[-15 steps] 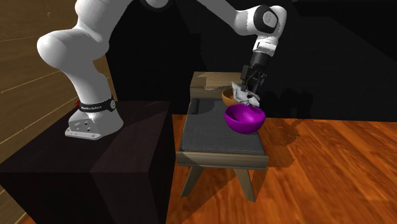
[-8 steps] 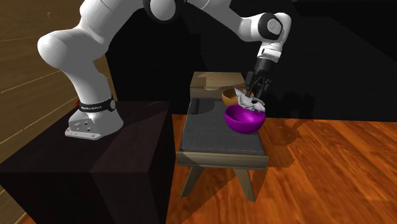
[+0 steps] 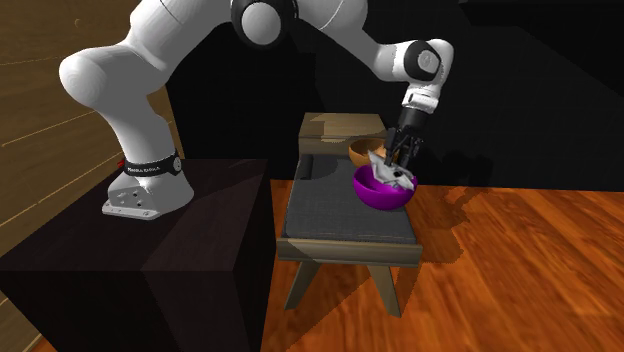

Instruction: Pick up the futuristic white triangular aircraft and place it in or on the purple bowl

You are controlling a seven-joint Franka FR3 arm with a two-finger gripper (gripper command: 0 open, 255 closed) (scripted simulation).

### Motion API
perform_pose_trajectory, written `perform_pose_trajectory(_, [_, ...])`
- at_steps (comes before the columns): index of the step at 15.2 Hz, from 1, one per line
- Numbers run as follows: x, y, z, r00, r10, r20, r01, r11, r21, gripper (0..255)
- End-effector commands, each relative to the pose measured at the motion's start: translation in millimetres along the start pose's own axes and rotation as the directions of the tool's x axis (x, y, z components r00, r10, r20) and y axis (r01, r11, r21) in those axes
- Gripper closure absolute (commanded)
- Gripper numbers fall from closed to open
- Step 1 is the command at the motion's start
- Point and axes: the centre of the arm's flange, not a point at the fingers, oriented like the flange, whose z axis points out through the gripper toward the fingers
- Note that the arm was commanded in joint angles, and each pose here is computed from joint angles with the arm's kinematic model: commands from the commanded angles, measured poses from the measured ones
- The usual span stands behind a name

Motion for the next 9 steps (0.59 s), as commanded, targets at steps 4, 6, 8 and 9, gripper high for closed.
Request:
perform_pose_trajectory(4, [-0.6,-1.9,7.0,1.000,0.000,0.000,0.000,1.000,0.000,255])
perform_pose_trajectory(6, [-0.6,-1.9,7.0,1.000,0.000,0.000,0.000,1.000,0.000,255])
perform_pose_trajectory(8, [-0.6,-1.9,7.0,1.000,0.000,0.000,0.000,1.000,0.000,255])
perform_pose_trajectory(9, [-0.6,-1.9,7.0,1.000,0.000,0.000,0.000,1.000,0.000,0])
